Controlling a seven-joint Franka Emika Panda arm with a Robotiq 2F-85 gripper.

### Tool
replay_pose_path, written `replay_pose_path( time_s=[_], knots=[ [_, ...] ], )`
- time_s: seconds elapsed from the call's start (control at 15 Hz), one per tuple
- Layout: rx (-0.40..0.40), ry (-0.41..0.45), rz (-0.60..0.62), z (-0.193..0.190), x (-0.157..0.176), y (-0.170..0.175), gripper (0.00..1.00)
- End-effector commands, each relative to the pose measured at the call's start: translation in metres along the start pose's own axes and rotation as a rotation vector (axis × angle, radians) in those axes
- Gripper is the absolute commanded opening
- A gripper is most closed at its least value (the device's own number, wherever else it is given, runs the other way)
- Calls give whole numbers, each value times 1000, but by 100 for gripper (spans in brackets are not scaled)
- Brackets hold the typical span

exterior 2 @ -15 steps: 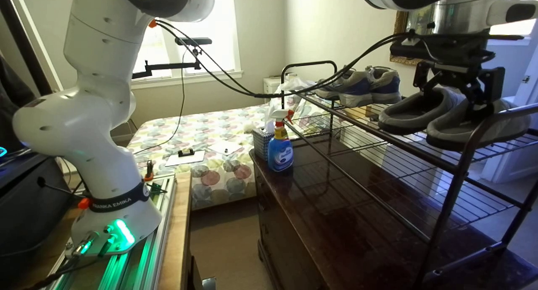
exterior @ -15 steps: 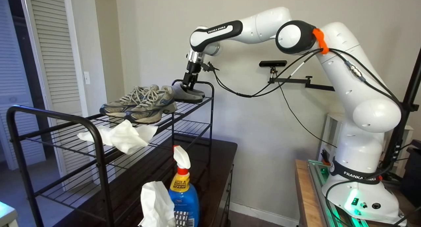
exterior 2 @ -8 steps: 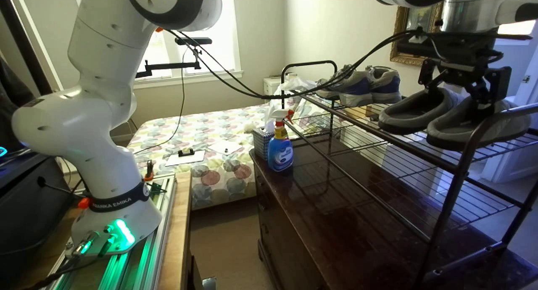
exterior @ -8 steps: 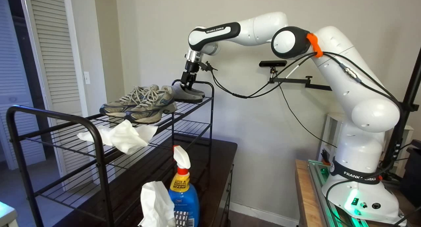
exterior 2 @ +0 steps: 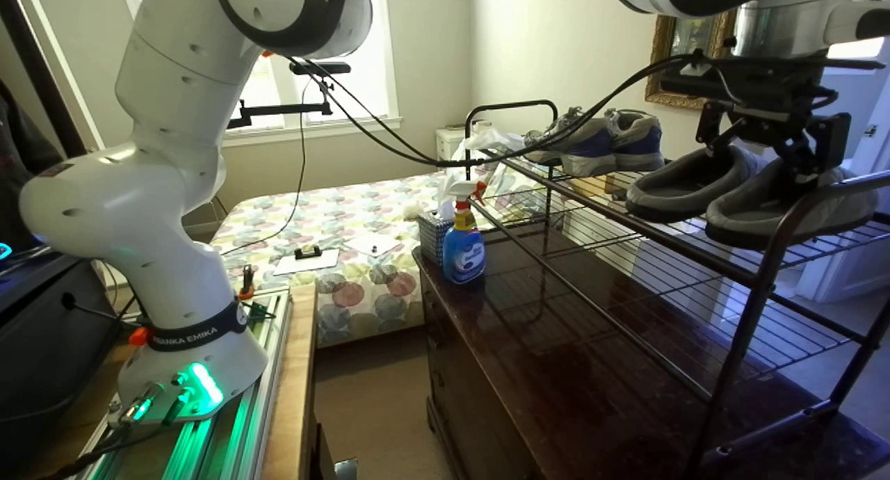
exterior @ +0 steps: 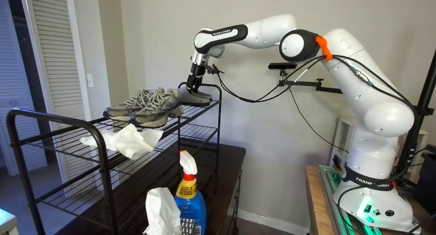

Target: Rotate the house sleepers to the right.

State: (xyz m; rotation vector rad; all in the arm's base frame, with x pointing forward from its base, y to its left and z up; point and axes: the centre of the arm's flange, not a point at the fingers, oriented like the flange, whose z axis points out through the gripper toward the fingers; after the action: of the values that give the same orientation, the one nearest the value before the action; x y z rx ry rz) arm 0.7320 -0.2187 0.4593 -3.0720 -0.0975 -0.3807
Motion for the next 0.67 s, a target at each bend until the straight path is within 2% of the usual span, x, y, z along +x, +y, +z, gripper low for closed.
replay_pose_path(
  time_s=[0.0,0.4,0.47,0.53,0.6],
  knots=[
    [11,-6,-83,10,6,-1,100],
    [32,5,-164,31,15,-6,100],
    [31,13,-167,31,17,-7,94],
    [35,24,-165,29,18,-8,74],
    [30,39,-163,27,20,-8,68]
  ],
)
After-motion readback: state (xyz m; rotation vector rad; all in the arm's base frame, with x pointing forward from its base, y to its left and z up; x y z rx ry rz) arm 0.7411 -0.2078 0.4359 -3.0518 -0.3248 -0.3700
